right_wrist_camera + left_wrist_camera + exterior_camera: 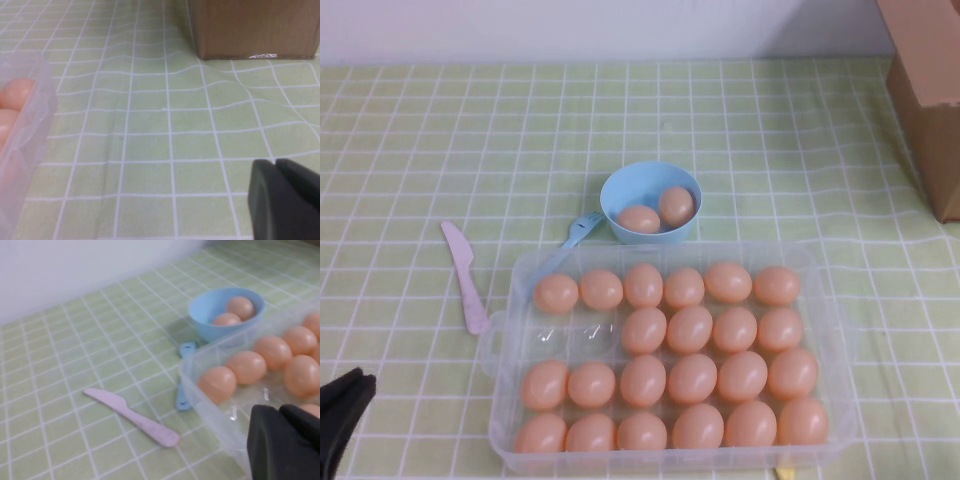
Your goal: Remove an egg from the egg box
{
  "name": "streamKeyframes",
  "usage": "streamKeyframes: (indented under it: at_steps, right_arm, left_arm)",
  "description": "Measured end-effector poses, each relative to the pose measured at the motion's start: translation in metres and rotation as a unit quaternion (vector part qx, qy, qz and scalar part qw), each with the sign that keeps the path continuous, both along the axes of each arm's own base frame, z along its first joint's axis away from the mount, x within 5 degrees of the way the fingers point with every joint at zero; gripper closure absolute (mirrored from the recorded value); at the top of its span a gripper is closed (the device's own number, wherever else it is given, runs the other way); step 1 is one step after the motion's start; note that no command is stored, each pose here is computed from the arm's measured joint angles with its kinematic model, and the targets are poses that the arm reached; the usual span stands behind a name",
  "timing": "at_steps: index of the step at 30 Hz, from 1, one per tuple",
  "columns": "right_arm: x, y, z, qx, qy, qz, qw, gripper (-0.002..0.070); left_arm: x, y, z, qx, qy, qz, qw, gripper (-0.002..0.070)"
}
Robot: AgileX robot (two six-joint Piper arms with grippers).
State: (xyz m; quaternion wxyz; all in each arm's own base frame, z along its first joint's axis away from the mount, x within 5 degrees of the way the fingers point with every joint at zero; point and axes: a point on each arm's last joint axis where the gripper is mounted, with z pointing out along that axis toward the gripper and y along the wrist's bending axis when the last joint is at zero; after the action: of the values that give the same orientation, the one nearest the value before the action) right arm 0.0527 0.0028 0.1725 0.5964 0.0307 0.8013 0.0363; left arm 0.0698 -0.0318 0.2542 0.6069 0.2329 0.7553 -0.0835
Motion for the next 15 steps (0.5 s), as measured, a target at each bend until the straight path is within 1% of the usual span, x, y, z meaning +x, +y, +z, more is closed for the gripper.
streamKeyframes:
  at_steps: [5, 10, 15]
  right_arm:
    - [0.0, 0.0, 0.0, 0.0, 0.0, 0.0, 1.0, 0.0694]
    - [0.0, 0.0, 0.0, 0.0, 0.0, 0.0, 1.0, 0.0694]
    - [0.0, 0.0, 0.0, 0.0, 0.0, 0.0, 1.0, 0.0694]
  left_arm:
    - [-0.002, 0.009, -0.026, -0.03, -0.023, 0.054, 0.998, 0.0678]
    - [-0.001, 0.017, -0.043, -0.038, -0.026, 0.114, 0.992, 0.0678]
    - [0.001, 0.022, -0.059, -0.045, -0.043, 0.153, 0.986, 0.0678]
